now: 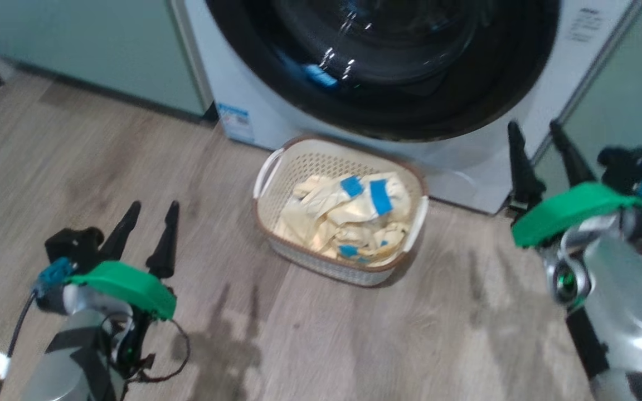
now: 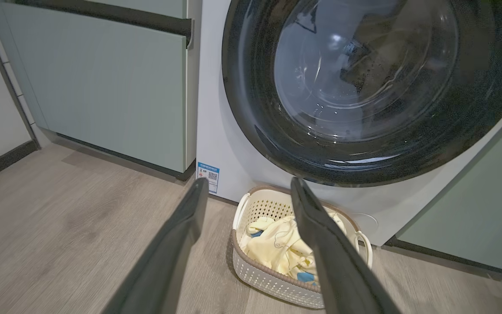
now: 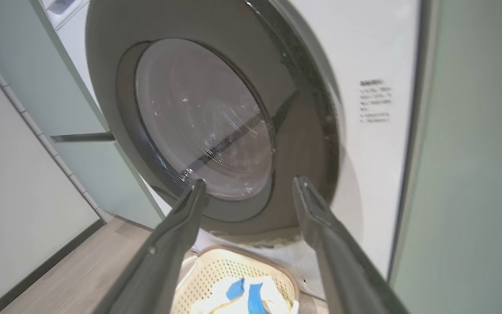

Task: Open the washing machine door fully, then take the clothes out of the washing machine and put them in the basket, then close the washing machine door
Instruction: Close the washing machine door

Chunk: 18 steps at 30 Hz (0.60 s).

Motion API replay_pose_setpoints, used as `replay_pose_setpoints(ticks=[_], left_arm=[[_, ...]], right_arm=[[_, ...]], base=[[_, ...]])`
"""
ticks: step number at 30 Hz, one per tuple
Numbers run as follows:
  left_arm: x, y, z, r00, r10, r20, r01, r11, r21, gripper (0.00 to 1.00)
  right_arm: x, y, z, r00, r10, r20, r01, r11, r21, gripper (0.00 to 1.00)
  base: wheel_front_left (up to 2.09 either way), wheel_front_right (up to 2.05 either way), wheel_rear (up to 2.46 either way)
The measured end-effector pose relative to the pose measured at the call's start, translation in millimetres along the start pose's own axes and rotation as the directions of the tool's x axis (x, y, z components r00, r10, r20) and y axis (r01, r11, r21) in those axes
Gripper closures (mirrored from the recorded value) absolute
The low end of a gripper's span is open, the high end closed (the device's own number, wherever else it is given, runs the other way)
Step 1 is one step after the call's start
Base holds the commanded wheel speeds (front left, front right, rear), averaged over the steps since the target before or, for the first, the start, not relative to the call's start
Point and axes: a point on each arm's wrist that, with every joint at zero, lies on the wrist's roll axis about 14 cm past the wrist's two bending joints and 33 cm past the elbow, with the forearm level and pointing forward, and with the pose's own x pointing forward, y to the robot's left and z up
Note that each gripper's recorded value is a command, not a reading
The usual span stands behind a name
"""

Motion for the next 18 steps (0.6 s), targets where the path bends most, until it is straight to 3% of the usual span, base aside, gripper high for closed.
replay_pose_setpoints(ticks=[9,18], left_arm=[[0.1,-14.5,0.2,0.998,-0.059,-0.009,0.059,0.998,-0.008,0.0],[9.8,-37.7,3.3,0.992,-0.124,-0.002,0.124,0.992,-0.022,0.0]], right_arm=[[-70.0,-31.3,-1.0,0.99,-0.139,0.004,0.139,0.99,-0.002,0.0],[-131.0,-68.4,12.0,0.954,-0.294,0.065,0.295,0.955,-0.013,0.0]], base=[[0.0,0.0,0.0],[0.0,0.0,0.0]])
